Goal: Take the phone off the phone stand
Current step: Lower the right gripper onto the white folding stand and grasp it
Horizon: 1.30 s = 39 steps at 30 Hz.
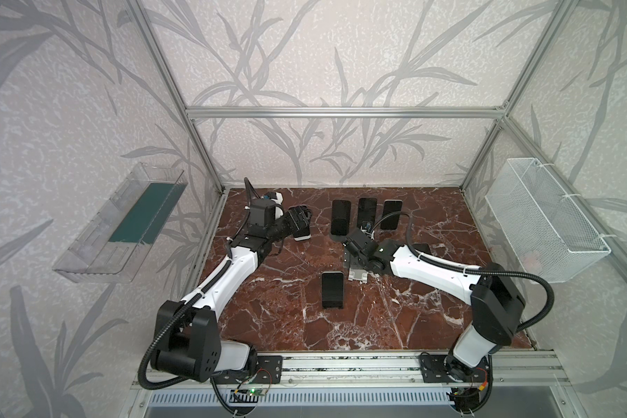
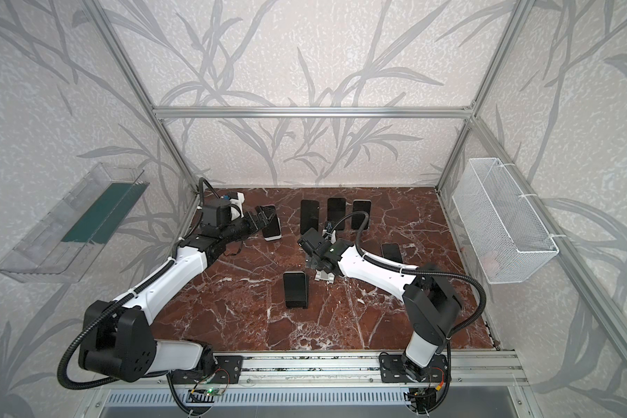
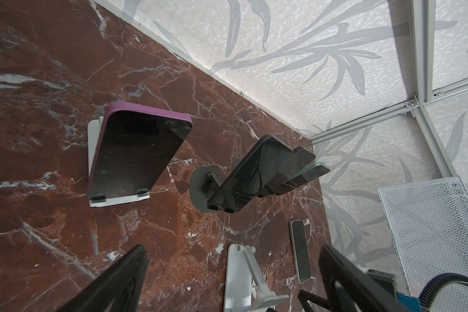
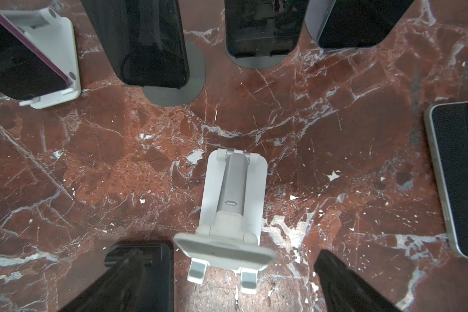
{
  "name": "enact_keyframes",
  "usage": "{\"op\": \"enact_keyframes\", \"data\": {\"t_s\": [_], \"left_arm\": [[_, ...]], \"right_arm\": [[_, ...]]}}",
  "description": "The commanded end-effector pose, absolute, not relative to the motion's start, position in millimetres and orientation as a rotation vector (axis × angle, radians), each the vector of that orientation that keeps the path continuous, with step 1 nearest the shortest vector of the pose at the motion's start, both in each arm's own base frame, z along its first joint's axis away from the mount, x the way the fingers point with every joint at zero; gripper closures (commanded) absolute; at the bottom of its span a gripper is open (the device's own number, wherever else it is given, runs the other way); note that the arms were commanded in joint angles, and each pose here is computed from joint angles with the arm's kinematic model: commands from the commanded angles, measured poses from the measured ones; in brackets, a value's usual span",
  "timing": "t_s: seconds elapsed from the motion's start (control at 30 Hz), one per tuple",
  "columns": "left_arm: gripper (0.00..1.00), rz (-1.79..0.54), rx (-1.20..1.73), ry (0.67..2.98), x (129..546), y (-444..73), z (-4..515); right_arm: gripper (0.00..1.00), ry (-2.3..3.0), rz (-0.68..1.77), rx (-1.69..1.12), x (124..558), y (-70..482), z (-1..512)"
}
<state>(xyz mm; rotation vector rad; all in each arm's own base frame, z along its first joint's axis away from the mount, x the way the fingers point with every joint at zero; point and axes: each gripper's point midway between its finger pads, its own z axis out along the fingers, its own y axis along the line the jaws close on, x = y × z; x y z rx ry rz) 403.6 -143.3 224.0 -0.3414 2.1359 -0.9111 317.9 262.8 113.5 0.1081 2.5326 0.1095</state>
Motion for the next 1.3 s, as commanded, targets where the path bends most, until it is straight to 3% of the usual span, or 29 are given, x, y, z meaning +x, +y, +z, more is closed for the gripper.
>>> {"op": "enact_keyframes", "data": {"t_s": [0.0,0.17,0.53,0.73,1.03,1.27], "left_arm": [[0.02,-0.968,-0.335,2.121,405.6,-149.4,227.5],[0.03,-0.994,-0.347,2.110,405.7,-151.1,226.7],[0.05,-1.006,-0.352,2.112,405.7,-152.1,226.0],[0.06,-1.016,-0.344,2.101,404.5,-153.2,230.9],[0.06,-1.027,-0.348,2.096,404.5,-153.7,231.7],[0.06,-1.025,-0.345,2.093,403.8,-153.4,233.0]], "right_arm": [[0.01,2.521,0.141,0.164,325.9,274.9,108.6],[0.01,2.541,0.110,0.182,326.8,281.2,91.5],[0.16,2.445,0.035,0.217,328.2,262.7,91.5],[0.18,2.458,-0.005,0.143,325.2,258.1,94.7],[0.29,2.473,0.109,0.131,321.2,258.1,87.8],[0.26,2.496,0.082,0.074,318.6,255.8,85.8]]}}
